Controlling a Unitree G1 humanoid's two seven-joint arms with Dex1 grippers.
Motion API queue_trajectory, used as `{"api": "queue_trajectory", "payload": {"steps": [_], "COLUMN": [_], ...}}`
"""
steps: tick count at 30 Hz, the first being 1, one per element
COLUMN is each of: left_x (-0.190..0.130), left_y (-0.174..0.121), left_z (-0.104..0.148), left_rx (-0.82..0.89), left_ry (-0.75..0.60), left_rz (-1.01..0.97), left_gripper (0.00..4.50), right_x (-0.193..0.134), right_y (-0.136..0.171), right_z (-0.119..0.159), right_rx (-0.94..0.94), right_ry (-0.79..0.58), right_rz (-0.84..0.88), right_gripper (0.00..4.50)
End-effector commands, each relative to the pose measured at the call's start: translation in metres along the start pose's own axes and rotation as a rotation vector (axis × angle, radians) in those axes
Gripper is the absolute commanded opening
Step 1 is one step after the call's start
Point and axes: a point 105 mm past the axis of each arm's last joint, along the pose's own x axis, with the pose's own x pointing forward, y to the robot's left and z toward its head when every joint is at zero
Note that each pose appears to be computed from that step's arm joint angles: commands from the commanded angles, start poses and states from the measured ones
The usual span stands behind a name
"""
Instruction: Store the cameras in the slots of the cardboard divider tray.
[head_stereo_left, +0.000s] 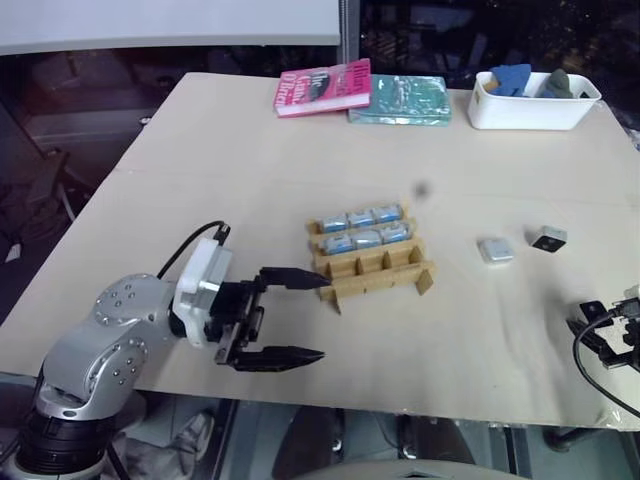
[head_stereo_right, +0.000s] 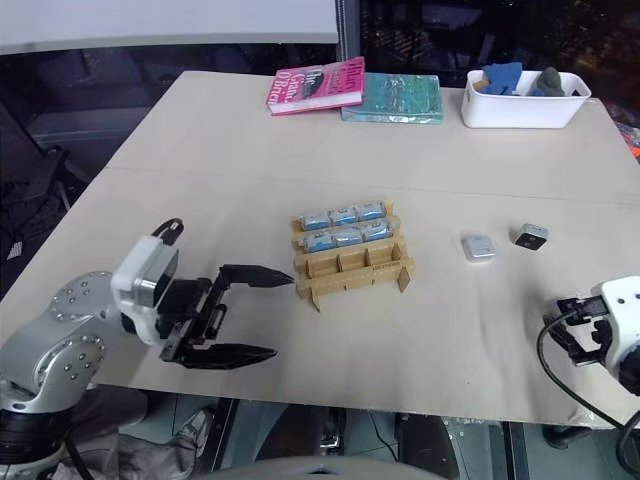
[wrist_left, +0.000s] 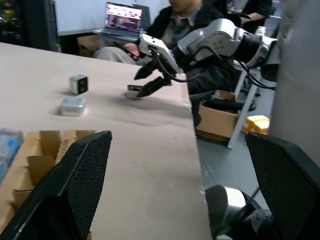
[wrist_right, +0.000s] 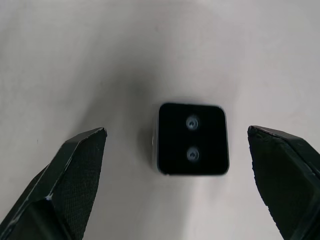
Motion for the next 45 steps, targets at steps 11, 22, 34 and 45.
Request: {"api": "queue_trajectory", "payload": {"steps": [11, 22, 34, 45], "left_x": [-0.010, -0.015, 0.002, 0.057], "left_y": [0.003, 0.004, 0.042, 0.071], "left_z": [0.001, -0.001, 0.020, 0.038], "left_rx": [0.016, 0.019, -0.208, -0.568], "left_ry": [0.003, 0.002, -0.131, -0.108], "left_rz": [0.068, 0.103, 0.354, 0.354], "left_gripper": [4.45, 4.50, 4.50, 4.50], "right_x": [0.005, 0.011, 0.005, -0.012], "right_y": [-0.006, -0.011, 0.067, 0.173], "right_z": [-0.006, -0.018, 0.076, 0.158], "right_rx": [0.007, 0.025, -0.467, -0.830], "right_ry": [0.036, 0.067, -0.432, -0.903], "right_rz": [-0.021, -0.030, 0.215, 0.404], "right_gripper": [4.50, 2.90, 1.93, 1.93]}}
